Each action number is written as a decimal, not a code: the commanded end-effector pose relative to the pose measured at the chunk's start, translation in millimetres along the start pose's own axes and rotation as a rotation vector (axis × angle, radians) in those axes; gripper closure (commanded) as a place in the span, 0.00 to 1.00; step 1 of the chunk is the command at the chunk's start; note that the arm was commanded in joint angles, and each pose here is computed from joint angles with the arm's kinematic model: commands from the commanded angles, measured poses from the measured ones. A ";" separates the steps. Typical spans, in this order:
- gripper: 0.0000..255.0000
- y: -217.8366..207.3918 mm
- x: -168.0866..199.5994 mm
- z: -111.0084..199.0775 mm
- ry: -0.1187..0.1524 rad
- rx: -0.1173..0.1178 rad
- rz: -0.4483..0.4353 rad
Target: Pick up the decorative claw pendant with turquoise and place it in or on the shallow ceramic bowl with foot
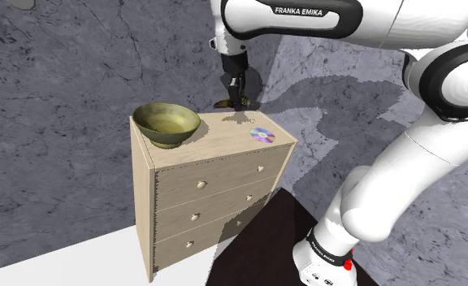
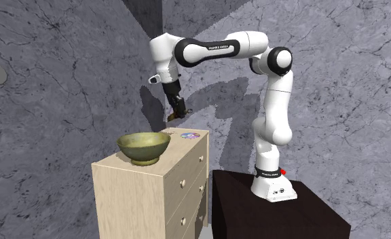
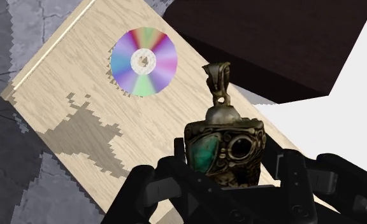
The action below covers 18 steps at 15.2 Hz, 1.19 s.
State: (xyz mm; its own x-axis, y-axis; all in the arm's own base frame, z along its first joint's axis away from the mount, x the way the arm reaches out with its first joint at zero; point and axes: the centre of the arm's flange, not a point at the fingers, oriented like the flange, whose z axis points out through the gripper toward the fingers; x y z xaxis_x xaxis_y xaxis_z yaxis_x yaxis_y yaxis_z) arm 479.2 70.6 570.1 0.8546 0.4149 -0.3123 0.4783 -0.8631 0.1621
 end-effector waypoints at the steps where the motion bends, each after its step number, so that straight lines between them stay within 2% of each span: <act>1: 1.00 1.0 -2.4 -9.2 0.000 0.000 0.000; 8: 1.00 6.3 -12.6 -39.7 0.000 0.000 0.000; 18: 1.00 -51.1 97.0 -85.7 0.000 0.000 0.000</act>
State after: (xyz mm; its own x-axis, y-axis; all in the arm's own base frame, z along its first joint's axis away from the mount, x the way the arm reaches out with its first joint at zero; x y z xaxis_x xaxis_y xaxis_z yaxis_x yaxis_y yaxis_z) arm 550.5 167.6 612.1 0.8542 0.4156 -0.3124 0.4791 -0.8625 0.1626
